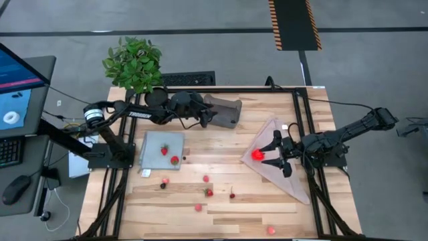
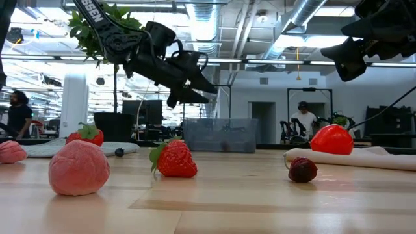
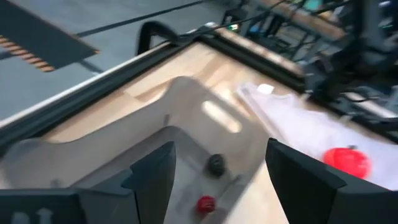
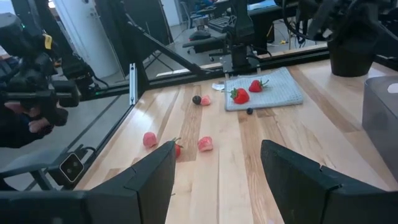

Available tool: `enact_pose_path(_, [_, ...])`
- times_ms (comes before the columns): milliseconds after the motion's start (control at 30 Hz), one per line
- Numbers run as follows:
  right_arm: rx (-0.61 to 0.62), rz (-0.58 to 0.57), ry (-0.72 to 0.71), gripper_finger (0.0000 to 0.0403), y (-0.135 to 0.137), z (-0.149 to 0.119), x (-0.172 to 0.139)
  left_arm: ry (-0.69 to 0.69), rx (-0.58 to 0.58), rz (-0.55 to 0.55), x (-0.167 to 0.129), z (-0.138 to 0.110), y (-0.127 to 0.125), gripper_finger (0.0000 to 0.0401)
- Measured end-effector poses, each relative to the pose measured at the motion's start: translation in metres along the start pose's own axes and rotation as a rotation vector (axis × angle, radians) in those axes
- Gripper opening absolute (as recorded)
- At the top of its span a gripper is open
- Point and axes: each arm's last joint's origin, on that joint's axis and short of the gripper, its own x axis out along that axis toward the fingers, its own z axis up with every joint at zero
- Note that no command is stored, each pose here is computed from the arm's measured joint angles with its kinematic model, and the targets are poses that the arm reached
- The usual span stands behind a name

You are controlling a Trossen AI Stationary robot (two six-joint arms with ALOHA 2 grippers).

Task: Pick and placing Produce into tupperware
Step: Put the strawberry into the black bin

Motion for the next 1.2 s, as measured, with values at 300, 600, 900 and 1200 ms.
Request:
enact_pose_path(300, [0.005, -0.001, 0.012, 0.0260, 0.000, -0.001, 0.001, -0.053, 0.056, -0.120, -0.037, 0.035, -0.025, 0.0235])
enact_pose_path(600, [0.023, -0.004, 0.023, 0.0260, 0.001, -0.003, 0.008, 0.000, 0.207, -0.211, -0.088, 0.047, -0.070, 0.0235])
enact_pose_path(900, [0.017, -0.010, 0.045, 0.0260, 0.001, -0.007, 0.014, 0.019, 0.342, -0.225, -0.128, 0.033, -0.105, 0.0235])
enact_pose_path(1200, [0.018, -0.008, 0.034, 0.0260, 0.002, -0.006, 0.015, -0.067, 0.268, -0.206, -0.169, -0.018, -0.109, 0.0235])
